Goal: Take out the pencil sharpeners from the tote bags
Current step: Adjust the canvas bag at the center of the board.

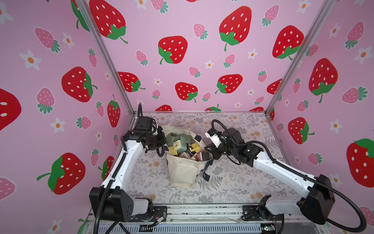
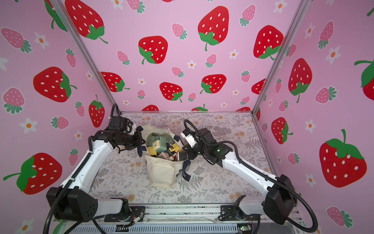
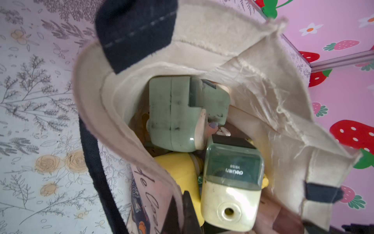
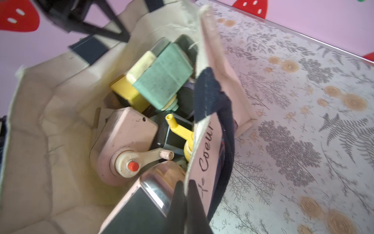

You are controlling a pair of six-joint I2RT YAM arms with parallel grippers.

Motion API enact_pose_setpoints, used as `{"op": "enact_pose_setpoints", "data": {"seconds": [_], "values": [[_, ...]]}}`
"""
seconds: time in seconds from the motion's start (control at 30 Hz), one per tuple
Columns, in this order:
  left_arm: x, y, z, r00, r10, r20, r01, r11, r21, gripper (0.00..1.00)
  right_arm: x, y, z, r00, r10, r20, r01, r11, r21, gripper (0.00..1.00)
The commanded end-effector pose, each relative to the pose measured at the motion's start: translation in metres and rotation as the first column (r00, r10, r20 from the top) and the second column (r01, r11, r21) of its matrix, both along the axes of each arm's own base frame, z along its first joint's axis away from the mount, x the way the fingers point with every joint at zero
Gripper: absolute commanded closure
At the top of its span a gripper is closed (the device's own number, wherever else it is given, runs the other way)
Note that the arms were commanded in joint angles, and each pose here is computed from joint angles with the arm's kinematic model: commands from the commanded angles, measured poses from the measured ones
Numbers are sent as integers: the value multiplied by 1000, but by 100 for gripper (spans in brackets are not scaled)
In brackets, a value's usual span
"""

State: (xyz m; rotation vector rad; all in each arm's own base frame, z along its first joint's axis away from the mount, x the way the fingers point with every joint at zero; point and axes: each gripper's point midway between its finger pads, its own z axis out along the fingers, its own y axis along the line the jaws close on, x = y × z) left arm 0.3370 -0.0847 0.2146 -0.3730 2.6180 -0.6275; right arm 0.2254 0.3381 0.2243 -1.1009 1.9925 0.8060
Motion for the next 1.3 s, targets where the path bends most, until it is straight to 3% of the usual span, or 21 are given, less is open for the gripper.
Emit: {"op": "enact_pose_setpoints", "data": {"seconds": [0.0,0.17,0.3,0.43,0.53,0.63,0.67,0.9,1.07,1.2,1.27], "values": [[49,-6,53,984,-23,175,16,999,40,100,-53,26,-15,962,272,-28,-273,961,-30,99],[80,-32,74,963,-118,241,118,993,13,100,-108,54,-28,869,495,10,-491,865,-100,100],[88,-38,79,950,-171,263,176,984,5,100,-95,53,-28,897,438,64,-424,891,-162,98],[83,-36,96,912,-195,361,230,972,-56,100,-66,38,-8,930,291,224,-258,952,-164,83],[70,-41,114,861,-215,461,276,959,-67,100,-49,19,21,924,147,353,-132,989,-68,63],[63,-44,121,842,-227,489,299,952,-72,100,-50,5,44,901,76,427,-100,995,32,44],[62,-47,123,836,-236,495,315,946,-80,100,-52,3,48,898,74,433,-106,993,51,42],[61,-56,135,808,-285,516,362,931,-52,100,-56,7,46,901,108,419,-136,990,39,39],[71,-68,143,790,-355,500,396,918,27,100,-52,26,12,918,177,355,-166,984,-61,39],[74,-93,145,769,-446,458,427,892,152,100,-65,48,-21,905,307,293,-278,951,-138,46],[77,-94,147,773,-435,462,428,895,127,100,-70,58,-33,894,345,285,-308,937,-165,46]]}}
